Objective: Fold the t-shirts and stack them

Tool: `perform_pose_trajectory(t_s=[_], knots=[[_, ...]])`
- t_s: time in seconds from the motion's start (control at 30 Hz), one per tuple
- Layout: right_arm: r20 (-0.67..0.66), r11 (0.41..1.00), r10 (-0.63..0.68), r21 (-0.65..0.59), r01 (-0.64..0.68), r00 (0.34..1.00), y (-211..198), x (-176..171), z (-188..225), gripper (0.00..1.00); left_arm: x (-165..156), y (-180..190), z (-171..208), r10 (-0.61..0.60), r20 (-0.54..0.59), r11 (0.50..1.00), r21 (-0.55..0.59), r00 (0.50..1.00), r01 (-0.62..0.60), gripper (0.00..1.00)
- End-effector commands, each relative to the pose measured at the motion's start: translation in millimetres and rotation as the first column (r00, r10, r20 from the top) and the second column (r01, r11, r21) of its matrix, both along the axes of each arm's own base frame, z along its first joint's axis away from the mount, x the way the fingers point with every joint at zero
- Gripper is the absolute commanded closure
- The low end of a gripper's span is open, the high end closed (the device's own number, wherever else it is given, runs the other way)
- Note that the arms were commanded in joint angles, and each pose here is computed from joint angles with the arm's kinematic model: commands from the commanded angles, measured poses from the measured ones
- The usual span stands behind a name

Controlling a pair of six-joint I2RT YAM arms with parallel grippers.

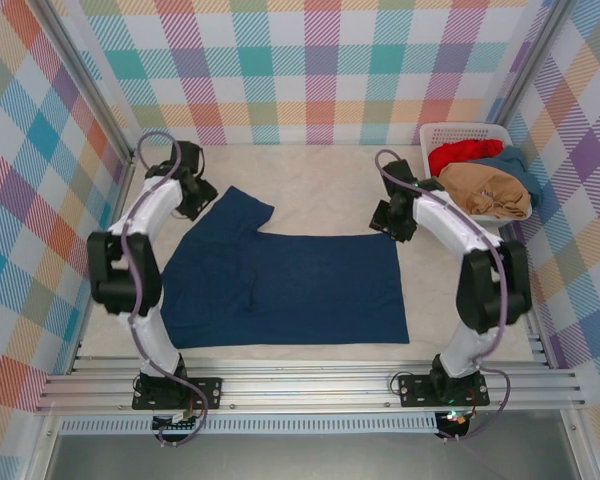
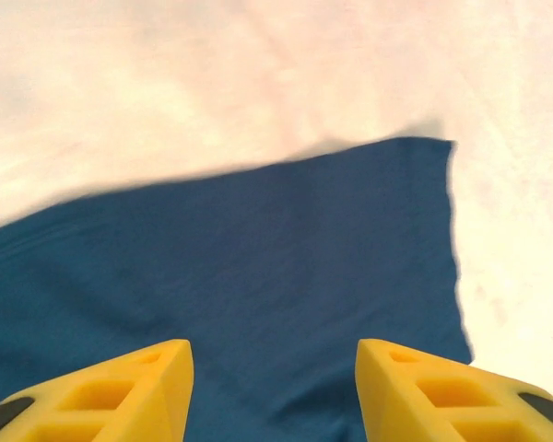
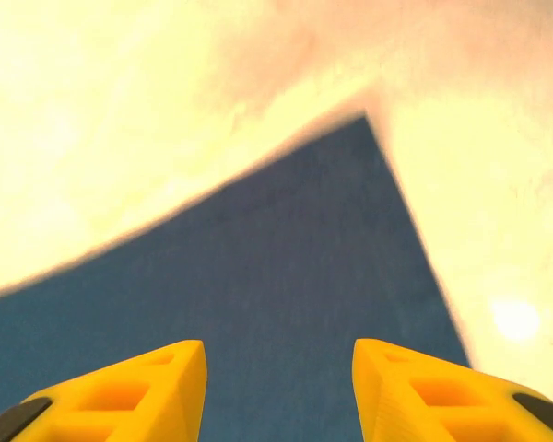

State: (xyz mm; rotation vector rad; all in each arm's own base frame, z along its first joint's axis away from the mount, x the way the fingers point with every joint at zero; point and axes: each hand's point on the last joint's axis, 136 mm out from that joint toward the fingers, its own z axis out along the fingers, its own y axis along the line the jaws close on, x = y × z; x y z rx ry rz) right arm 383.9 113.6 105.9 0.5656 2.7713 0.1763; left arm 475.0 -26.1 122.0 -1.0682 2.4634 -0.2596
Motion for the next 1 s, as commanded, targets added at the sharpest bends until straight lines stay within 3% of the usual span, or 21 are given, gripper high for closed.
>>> perform_pose_trajectory(t_s=[0.0, 0.2, 0.43, 0.6, 0.77, 0.87, 0.97], knots=[[0.027, 0.988, 0.009, -0.152, -0.005, 1.0, -15, 29, -5, 0.54, 47, -16, -2, -0.118, 0.087, 0.99, -0.071, 0.989, 0.124, 0.52], [-0.031, 0.969, -0.083, -0.238, 0.074, 0.996, -30, 39, -36, 0.47, 96, -24, -9, -0.176, 0.16, 0.979, -0.075, 0.971, 0.19, 0.52], [-0.091, 0.964, -0.178, -0.218, 0.155, 0.98, -38, 41, -61, 0.48, 106, -32, -16, -0.18, 0.168, 0.976, -0.093, 0.969, 0.198, 0.52], [-0.118, 0.962, -0.221, -0.187, 0.197, 0.968, -43, 39, -77, 0.54, 104, -34, -21, -0.189, 0.16, 0.974, -0.092, 0.969, 0.205, 0.52], [-0.106, 0.982, -0.165, -0.106, 0.154, 0.981, -32, 51, -84, 0.63, 102, -38, -20, -0.2, 0.158, 0.97, -0.111, 0.967, 0.219, 0.53], [-0.131, 0.981, -0.176, -0.109, 0.162, 0.976, -32, 47, -89, 0.71, 99, -37, -20, -0.198, 0.157, 0.971, -0.103, 0.968, 0.215, 0.53], [-0.135, 0.979, -0.187, -0.105, 0.173, 0.973, -33, 43, -92, 0.72, 100, -35, -20, -0.193, 0.15, 0.974, -0.09, 0.97, 0.207, 0.53]])
